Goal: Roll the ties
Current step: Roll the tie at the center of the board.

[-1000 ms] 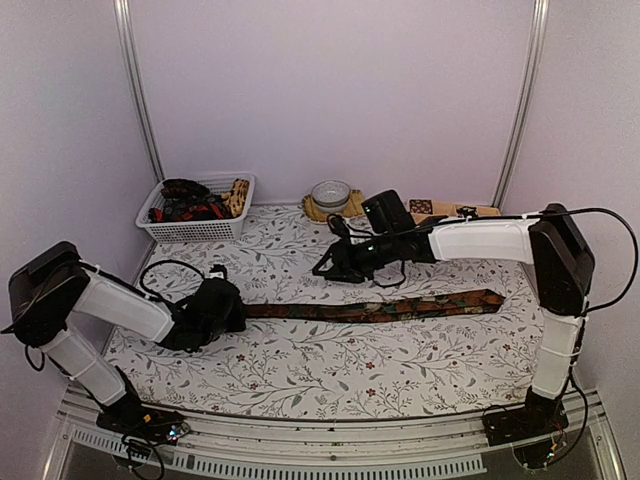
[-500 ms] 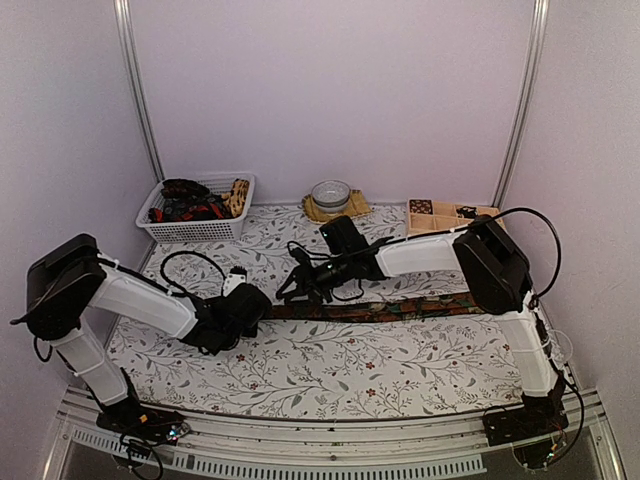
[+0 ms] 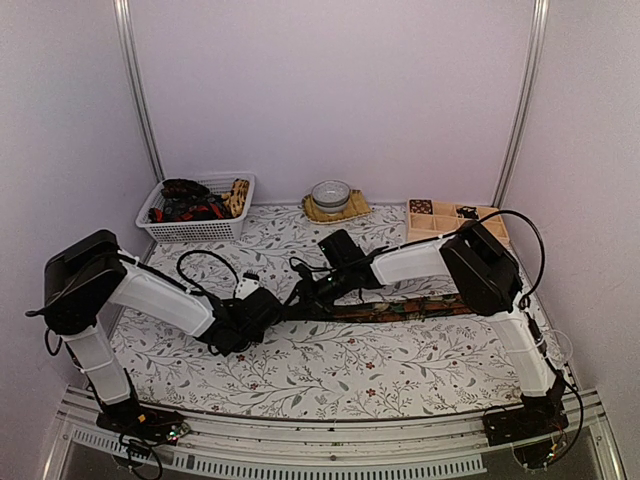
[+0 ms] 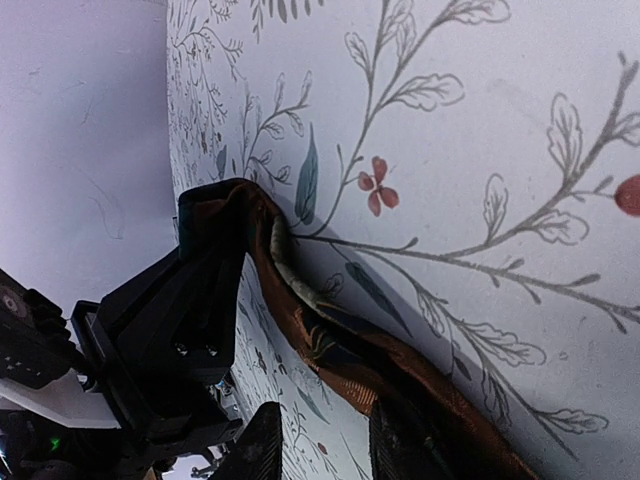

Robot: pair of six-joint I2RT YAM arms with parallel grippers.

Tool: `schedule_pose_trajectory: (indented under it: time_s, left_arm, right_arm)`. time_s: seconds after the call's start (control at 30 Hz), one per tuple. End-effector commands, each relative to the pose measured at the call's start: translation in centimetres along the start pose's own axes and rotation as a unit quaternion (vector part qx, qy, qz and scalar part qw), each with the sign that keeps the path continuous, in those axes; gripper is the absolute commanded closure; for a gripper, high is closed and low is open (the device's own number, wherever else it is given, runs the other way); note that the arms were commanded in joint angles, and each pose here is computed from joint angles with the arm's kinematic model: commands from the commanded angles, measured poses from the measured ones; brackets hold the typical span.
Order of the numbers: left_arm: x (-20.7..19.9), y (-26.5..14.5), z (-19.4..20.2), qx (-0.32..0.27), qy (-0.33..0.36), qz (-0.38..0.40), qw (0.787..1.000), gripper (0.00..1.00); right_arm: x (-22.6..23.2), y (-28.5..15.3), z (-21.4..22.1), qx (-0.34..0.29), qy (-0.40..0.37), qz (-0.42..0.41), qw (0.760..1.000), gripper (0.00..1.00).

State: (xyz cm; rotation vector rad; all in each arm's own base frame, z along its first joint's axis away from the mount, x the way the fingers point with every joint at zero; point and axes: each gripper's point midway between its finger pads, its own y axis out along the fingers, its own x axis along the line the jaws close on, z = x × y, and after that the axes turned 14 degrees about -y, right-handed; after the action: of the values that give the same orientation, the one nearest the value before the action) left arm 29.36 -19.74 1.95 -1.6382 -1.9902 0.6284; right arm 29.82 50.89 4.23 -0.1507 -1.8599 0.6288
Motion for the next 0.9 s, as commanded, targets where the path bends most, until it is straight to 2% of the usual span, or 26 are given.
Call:
schedule_pose_trajectory:
  time_s: [0.0, 0.1, 0.2, 0.37, 0.53, 0.7, 0.8, 0.87]
  left_arm:
    - [-0.4, -0.3, 0.2, 0.003, 0.014, -0.004, 1.000, 1.00]
    - [-0.6, -0.7, -0.1, -0.001, 0.016, 0.003, 1.000, 1.00]
    - [-1.2, -1.1, -0.3, -0.007, 0.026, 0.016, 1.000, 0.94]
    - [-1.9, -1.9, -0.6, -0.021, 0.033, 0.030, 0.999, 0.81]
    - [-0.7, -2.5, -1.4, -0.045, 0.014, 0.017, 0.999, 0.66]
    - [1.5, -3.4, -2.1, -0.063, -0.046, 0.011, 0.997, 0.39]
    - [1.8, -4.0, -2.2, -0.054, -0.103, 0.054, 0.992, 0.29]
    - [2.1, -4.3, -2.1, -0.042, -0.150, 0.086, 0.984, 0.27]
  right_arm:
    - [-6.6, 2.3, 2.5, 0.029, 0.035, 0.062, 0.997, 0.69]
    - [-8.0, 2.5, 3.1, 0.034, 0.046, 0.064, 0.996, 0.69]
    - [-8.5, 2.5, 3.3, 0.034, 0.054, 0.068, 0.996, 0.69]
    - [-8.6, 2.3, 3.2, 0.031, 0.058, 0.063, 0.996, 0.69]
    - [-8.5, 1.9, 2.9, 0.026, 0.064, 0.059, 0.996, 0.69]
    - [-8.5, 1.3, 2.5, 0.018, 0.066, 0.052, 0.996, 0.70]
    - [-8.6, 1.0, 2.3, 0.015, 0.071, 0.049, 0.996, 0.70]
    - [-8.4, 0.9, 2.1, 0.013, 0.070, 0.045, 0.996, 0.70]
